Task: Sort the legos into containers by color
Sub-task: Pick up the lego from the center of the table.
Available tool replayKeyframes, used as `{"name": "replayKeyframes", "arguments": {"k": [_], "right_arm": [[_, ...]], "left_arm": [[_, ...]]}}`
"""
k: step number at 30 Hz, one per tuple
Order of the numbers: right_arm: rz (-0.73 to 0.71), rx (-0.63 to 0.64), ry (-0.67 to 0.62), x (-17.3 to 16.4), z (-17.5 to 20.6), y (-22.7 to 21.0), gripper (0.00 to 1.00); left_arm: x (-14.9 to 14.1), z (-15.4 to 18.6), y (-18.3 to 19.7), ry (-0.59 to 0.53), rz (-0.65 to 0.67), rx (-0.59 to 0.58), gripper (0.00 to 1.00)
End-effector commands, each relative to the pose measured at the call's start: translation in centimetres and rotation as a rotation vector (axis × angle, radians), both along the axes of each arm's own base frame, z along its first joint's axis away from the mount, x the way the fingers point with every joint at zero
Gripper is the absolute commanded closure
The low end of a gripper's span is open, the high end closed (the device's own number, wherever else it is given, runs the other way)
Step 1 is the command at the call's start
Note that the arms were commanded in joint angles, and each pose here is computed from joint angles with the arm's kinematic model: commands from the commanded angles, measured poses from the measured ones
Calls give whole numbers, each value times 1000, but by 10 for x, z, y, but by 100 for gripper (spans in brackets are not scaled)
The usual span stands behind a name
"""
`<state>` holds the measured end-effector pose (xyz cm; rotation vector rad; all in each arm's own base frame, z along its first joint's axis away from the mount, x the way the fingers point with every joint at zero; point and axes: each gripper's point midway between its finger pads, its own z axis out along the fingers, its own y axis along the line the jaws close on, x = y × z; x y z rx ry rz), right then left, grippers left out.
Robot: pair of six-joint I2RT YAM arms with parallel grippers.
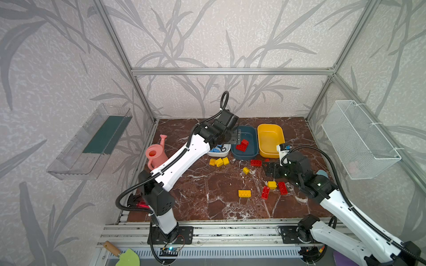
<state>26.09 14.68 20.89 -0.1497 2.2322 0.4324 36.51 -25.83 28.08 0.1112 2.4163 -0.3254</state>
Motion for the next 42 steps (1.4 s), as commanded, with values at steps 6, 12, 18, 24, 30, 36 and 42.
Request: {"name": "replayKeyframes", "arguments": {"k": [6,12,18,24,30,36,42], "right_arm": [[28,-179,139,-14,-47,3,10],[62,-262,194,-7,-83,23,10],[-99,-210,240,18,-105,31,9],[-240,-162,232,47,-116,40,9],[-270,-211,233,73,-131,53,9],[-344,-256,236,89,-139,48,9],[-382,-285,246,97,-152,44,9]], "left_arm": [[-53,-18,64,-18,94,32,15],[-89,-45,100,-22,131,35,15],[-113,-67,123,-1,153,56,15],[-127,-78,136,3,159,65,15],[-135,-77,146,-3,126,116,15],[-138,-75,146,-20,98,117,15],[-135,-81,141,-17,76,119,15]]}}
